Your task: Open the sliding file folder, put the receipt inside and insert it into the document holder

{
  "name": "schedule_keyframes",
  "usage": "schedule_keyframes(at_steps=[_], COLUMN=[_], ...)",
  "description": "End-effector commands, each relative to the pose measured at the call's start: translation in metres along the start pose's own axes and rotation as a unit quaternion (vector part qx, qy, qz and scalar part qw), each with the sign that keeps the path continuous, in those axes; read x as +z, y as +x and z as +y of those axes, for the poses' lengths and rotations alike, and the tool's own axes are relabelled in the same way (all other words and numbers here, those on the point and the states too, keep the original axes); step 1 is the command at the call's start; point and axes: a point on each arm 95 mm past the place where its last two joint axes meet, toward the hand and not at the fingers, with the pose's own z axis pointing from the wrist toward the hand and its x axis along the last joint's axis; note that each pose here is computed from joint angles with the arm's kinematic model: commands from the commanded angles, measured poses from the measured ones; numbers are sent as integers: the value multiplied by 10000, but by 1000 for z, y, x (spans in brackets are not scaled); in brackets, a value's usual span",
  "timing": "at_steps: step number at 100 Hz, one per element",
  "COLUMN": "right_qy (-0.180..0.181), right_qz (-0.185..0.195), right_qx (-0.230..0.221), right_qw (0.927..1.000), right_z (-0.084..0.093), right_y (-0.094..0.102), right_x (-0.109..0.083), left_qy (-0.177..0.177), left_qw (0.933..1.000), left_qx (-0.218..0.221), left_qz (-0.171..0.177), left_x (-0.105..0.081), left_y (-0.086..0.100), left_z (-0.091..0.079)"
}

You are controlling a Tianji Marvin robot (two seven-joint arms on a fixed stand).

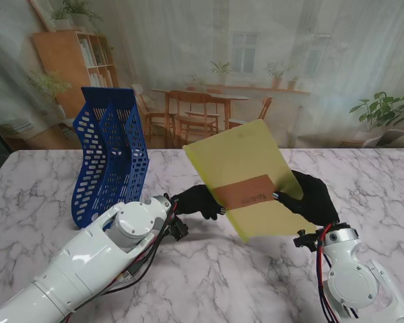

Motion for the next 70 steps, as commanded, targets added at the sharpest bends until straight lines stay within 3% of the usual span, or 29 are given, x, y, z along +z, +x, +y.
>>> schedule_keyframes(at_steps=[1,70], right_qy=[46,633], right_qz=[-47,-66], right_qx=[-42,-1003], right_qw=[10000,9929], right_z=[-3,-4], right_y=[-1,-14], right_x=[-2,-7], left_qy=[-43,291], left_qw=[10000,9991], left_qx=[-19,282], left_qz=[40,158], left_x=[1,-7], left_y=[2,8], left_z=[3,-14])
